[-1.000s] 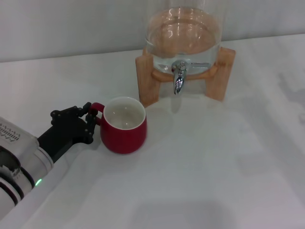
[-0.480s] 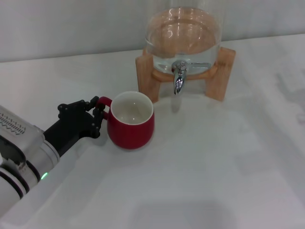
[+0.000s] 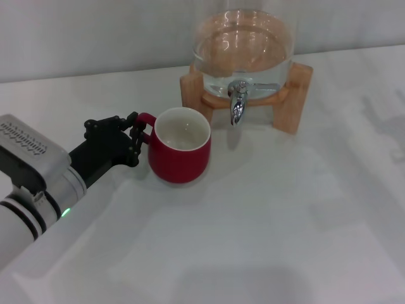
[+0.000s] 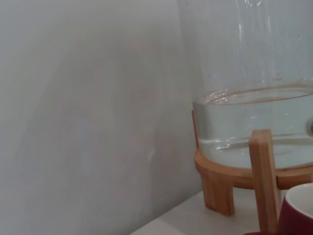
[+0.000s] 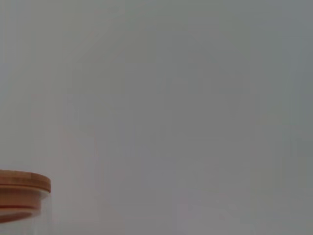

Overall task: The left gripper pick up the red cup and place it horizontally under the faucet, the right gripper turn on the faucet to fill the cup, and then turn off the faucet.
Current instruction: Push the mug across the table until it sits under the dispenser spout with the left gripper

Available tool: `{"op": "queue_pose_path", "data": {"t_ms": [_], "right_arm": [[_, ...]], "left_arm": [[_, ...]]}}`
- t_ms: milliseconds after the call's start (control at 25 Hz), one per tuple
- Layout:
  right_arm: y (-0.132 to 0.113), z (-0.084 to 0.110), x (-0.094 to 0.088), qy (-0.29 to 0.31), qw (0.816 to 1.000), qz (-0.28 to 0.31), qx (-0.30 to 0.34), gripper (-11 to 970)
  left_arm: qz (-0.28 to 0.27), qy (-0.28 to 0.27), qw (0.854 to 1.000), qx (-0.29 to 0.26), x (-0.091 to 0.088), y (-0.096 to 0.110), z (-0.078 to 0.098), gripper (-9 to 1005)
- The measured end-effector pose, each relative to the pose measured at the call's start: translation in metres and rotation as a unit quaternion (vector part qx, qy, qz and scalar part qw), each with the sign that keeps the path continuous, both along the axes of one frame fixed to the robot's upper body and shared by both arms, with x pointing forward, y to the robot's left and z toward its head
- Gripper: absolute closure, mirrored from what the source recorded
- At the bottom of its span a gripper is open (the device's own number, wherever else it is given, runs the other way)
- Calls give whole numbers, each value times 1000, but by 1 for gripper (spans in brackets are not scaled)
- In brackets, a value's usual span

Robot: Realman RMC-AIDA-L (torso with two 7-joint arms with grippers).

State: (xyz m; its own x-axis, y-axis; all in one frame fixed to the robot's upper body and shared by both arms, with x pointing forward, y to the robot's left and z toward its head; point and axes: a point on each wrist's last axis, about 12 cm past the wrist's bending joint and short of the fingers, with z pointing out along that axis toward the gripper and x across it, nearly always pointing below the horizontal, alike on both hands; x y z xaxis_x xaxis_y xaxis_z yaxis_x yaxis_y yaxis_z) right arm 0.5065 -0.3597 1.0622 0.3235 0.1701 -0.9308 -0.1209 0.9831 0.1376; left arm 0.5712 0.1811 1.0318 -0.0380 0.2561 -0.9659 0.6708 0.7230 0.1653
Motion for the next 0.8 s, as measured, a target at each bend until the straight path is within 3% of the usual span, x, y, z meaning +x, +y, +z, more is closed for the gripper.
{"op": "queue_pose_path", "data": {"t_ms": [360, 800], "right_arm": [[1, 0, 0, 1, 1000, 4, -2, 117], [2, -1, 1, 5, 1000, 11, -6, 118]], "left_arm": [[-13, -5, 1000, 2, 3, -8, 4, 873], [-48, -2, 999, 2, -5, -23, 3, 872]]}}
